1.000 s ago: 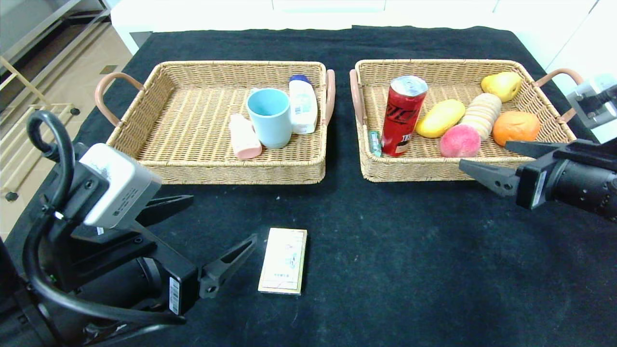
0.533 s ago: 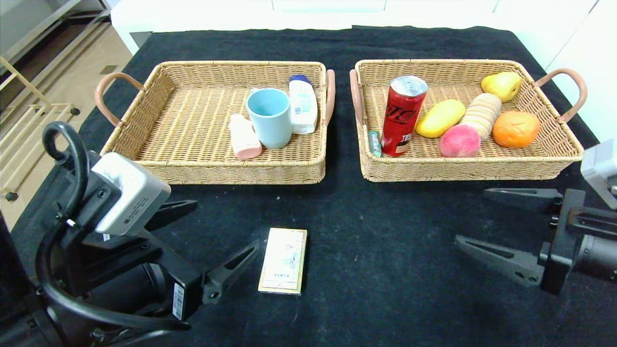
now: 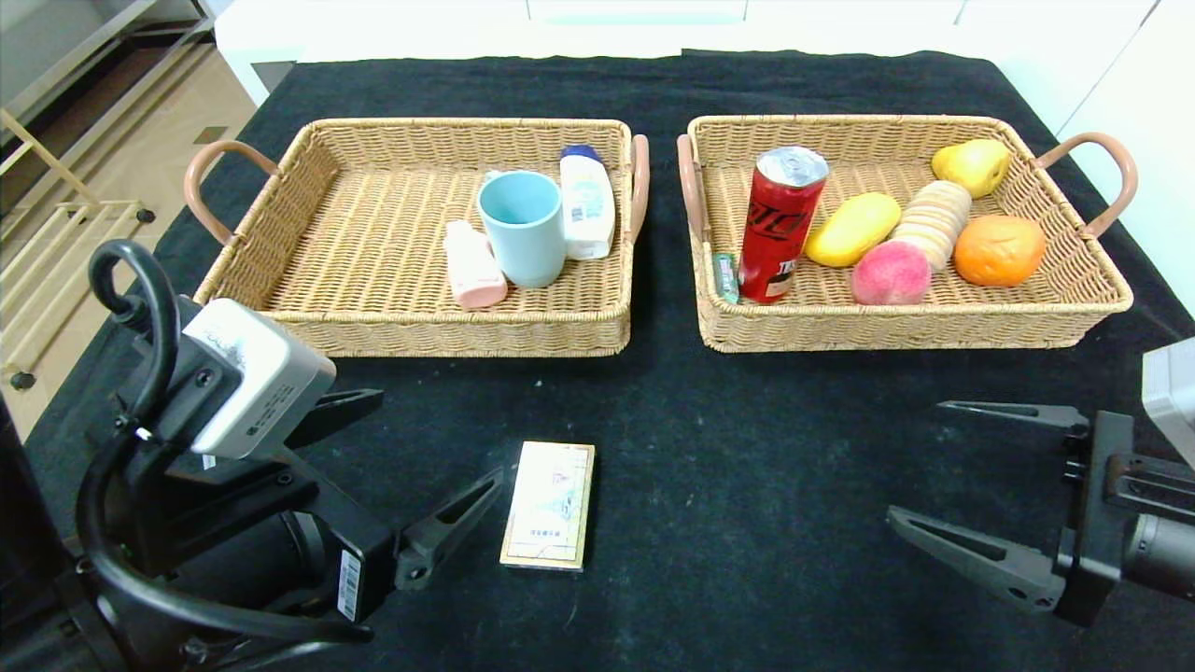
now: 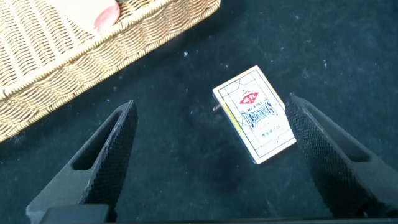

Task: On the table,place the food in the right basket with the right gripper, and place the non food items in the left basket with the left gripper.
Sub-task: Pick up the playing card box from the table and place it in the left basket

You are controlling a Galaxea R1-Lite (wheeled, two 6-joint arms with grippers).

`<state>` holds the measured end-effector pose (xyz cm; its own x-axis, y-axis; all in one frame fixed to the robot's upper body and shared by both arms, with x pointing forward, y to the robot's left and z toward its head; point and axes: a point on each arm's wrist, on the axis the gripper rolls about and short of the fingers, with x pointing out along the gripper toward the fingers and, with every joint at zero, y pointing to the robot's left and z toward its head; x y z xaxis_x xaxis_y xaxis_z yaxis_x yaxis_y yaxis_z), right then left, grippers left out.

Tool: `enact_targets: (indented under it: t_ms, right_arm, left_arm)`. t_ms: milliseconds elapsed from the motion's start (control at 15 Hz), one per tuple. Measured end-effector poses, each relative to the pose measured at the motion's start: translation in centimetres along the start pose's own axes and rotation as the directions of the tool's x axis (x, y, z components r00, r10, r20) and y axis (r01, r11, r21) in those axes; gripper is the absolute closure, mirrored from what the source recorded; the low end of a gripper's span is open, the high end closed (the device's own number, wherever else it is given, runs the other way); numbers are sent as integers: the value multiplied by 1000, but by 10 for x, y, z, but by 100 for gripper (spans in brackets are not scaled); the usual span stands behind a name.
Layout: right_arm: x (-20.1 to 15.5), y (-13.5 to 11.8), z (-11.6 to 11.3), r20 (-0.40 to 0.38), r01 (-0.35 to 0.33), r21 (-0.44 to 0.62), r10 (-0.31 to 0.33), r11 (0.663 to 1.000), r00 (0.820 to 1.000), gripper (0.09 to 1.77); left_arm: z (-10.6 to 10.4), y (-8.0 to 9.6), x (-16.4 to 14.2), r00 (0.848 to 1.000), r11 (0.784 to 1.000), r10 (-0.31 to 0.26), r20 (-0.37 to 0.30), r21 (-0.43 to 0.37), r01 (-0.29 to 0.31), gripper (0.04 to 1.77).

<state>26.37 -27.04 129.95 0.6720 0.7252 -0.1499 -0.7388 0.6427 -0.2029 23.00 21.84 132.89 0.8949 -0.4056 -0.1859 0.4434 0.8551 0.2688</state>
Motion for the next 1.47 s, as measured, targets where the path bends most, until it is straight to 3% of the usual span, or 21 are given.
enact_targets:
  t_ms: [533,800,1000,1200,1467]
  right_arm:
    - [-2,6,-18,-2,4,51,-4,999,1000,16]
    - [-4,6,-17,5,7,62,-7,998,1000,16]
    - [-4,7,-18,3,4,63,-4,998,1000,16]
    - [-3,8,-18,1,-2,62,2,998,1000,15]
    - [-2,9,-20,-5,-9,64,9,998,1000,15]
  left_arm:
    - [3,0,1,1000,1000,8,-3,0,-8,9]
    - [8,-5,5,999,998,43,-11,-37,-43,9]
    - [14,-19,15,994,981,88,-61,-169,-97,9]
    - [20,-34,24,985,965,46,-164,-250,-86,9]
    - [31,-40,30,965,938,-29,-259,-340,-63,9]
